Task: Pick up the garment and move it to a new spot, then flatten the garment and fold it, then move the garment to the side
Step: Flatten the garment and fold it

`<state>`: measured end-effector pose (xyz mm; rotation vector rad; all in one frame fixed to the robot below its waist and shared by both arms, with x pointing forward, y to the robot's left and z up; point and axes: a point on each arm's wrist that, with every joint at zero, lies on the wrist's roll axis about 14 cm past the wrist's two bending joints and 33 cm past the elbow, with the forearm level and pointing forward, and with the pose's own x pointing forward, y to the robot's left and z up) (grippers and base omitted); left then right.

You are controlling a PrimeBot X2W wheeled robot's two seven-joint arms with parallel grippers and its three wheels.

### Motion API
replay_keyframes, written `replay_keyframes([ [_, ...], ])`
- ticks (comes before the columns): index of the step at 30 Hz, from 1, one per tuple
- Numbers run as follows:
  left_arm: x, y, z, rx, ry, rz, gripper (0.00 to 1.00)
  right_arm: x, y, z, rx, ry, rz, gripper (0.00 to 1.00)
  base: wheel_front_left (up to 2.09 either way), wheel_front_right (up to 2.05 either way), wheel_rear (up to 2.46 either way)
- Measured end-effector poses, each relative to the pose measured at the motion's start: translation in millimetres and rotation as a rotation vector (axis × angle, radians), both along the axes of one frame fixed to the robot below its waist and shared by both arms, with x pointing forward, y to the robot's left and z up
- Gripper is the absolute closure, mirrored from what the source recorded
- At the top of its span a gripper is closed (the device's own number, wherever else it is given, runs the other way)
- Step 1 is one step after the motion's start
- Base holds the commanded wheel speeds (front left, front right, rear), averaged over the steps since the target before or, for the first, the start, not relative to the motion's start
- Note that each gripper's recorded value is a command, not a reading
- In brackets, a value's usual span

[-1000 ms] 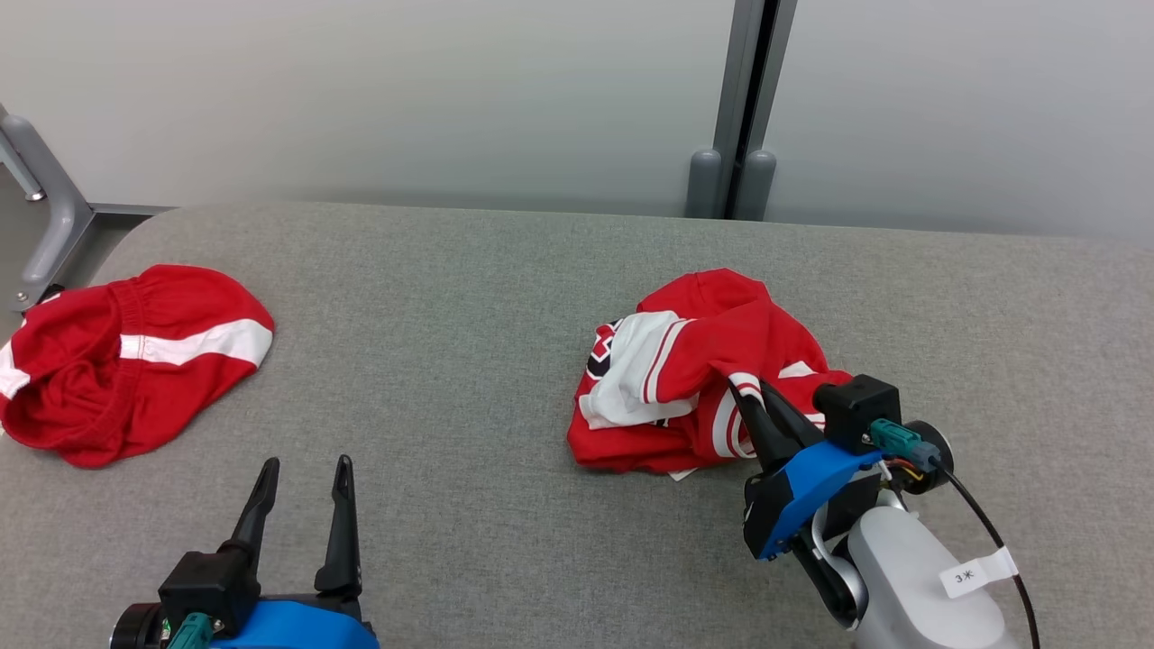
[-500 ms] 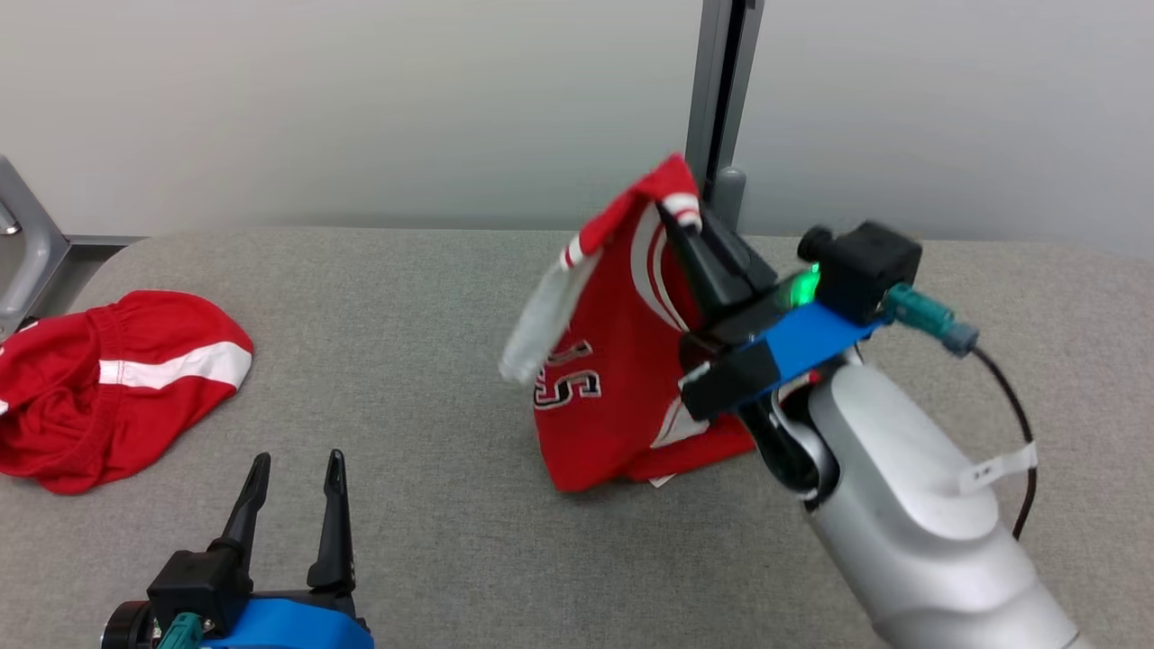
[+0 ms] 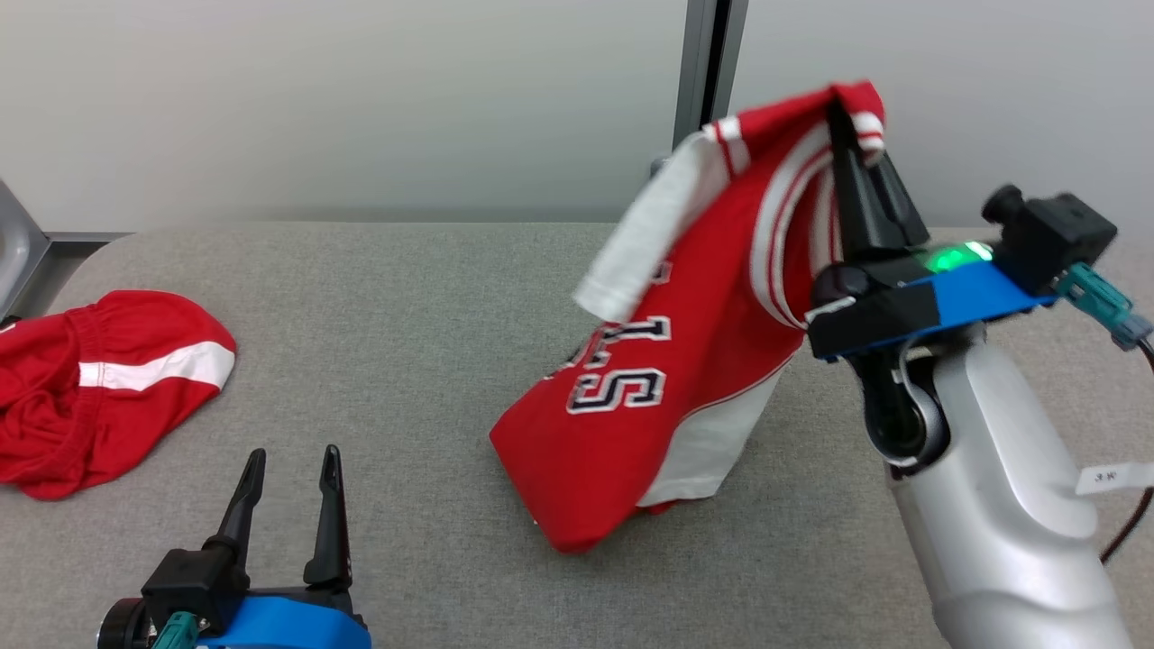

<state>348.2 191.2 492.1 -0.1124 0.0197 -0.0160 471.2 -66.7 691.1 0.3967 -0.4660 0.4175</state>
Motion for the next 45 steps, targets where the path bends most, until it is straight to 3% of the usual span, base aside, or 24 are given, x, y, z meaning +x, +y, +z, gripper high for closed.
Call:
replay_keyframes([
  [6, 3, -5, -2, -0.003, 0.005, -0.014, 0.00, 9, -69, -82, -0.053, 0.208, -0.221, 1.00, 0.00, 0.00, 0.00],
  [10, 4, -7, -3, -0.004, 0.006, -0.019, 0.00, 0, -84, -101, -0.101, 0.241, -0.271, 1.00, 0.00, 0.00, 0.00],
  [16, 4, -9, -2, -0.010, -0.002, -0.027, 0.00, -31, -79, -80, -0.092, 0.154, -0.245, 1.00, 0.00, 0.00, 0.00],
  [25, 8, -14, 0, -0.008, -0.008, -0.046, 0.00, -100, -85, -4, -0.050, -0.050, -0.227, 1.00, 0.00, 0.00, 0.00],
  [28, 9, -17, 0, -0.008, -0.006, -0.054, 0.00, -109, -86, 1, -0.056, -0.049, -0.224, 1.00, 0.00, 0.00, 0.00],
  [33, 10, -21, -5, -0.012, 0.009, -0.066, 0.00, -84, -99, -38, -0.067, 0.106, -0.251, 1.00, 0.00, 0.00, 0.00],
  [39, 18, -22, -5, -0.018, 0.007, -0.070, 0.00, -16, -104, -89, -0.126, 0.283, -0.289, 1.00, 0.00, 0.00, 0.00],
  [45, 18, -7, -6, -0.009, 0.008, -0.032, 0.00, 42, -94, -106, -0.152, 0.318, -0.316, 1.00, 0.00, 0.00, 0.00],
])
